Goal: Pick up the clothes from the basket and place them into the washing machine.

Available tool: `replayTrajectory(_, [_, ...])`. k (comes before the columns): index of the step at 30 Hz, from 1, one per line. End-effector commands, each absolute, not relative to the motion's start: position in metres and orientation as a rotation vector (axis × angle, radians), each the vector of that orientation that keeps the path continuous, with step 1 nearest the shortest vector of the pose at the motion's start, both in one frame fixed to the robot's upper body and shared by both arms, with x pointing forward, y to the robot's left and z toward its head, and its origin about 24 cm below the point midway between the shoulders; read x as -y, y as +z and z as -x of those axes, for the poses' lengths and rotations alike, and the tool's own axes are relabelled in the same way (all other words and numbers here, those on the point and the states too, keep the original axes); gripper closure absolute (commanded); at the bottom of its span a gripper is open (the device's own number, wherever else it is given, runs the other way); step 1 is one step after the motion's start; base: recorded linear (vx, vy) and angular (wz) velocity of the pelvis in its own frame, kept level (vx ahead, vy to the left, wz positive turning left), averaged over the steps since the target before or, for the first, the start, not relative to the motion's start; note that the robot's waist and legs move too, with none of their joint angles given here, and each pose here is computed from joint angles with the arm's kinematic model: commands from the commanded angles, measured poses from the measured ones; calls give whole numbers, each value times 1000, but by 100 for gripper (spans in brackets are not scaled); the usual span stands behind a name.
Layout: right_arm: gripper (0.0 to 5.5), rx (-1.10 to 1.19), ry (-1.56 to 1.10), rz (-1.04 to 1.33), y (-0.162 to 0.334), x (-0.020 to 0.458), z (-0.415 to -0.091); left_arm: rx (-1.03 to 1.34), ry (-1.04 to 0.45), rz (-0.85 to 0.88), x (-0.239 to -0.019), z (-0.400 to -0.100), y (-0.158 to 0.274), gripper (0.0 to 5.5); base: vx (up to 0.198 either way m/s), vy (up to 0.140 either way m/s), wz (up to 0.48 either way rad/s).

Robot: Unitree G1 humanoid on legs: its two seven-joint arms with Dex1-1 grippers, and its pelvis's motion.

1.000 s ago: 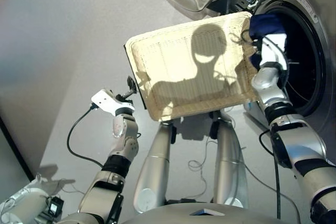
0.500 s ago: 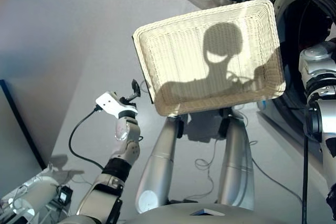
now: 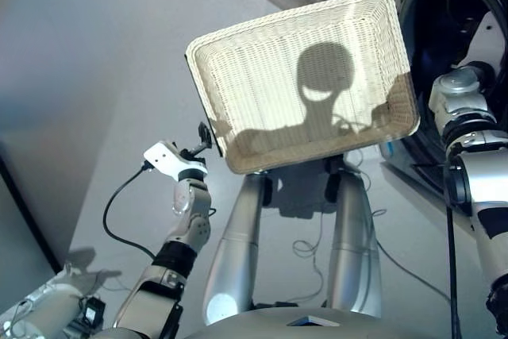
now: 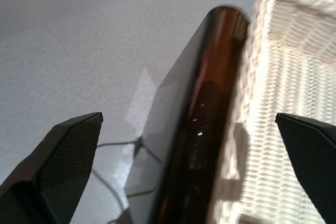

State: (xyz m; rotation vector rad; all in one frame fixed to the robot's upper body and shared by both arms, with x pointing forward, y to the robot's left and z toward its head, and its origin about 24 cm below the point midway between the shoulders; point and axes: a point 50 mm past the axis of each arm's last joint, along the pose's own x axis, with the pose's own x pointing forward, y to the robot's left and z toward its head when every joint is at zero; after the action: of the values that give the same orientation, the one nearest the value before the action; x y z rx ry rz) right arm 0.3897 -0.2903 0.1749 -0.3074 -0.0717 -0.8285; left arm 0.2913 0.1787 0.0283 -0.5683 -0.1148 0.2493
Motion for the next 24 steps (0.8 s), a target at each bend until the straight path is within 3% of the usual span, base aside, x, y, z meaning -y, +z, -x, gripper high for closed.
replayTrajectory(1, [0,147,-718,336,183,285,-393,148,292,551,-201,-284,26,0,0,0,0])
replayTrajectory(10, [0,33,-406,192,118,236,-394,11,294,484,-206,-280,-3,0,0,0,0])
replayTrajectory(14, [0,-22,-268,170,82,209,-383,-109,315,372,-207,-271,-28,0,-23,3,-7])
replayTrajectory(20, [0,-67,-243,235,54,198,-369,-185,365,291,-216,-258,-46,0,-21,12,-3])
replayTrajectory(24, [0,-96,-387,316,62,224,-371,-166,416,274,-226,-262,-41,0,-52,21,-29])
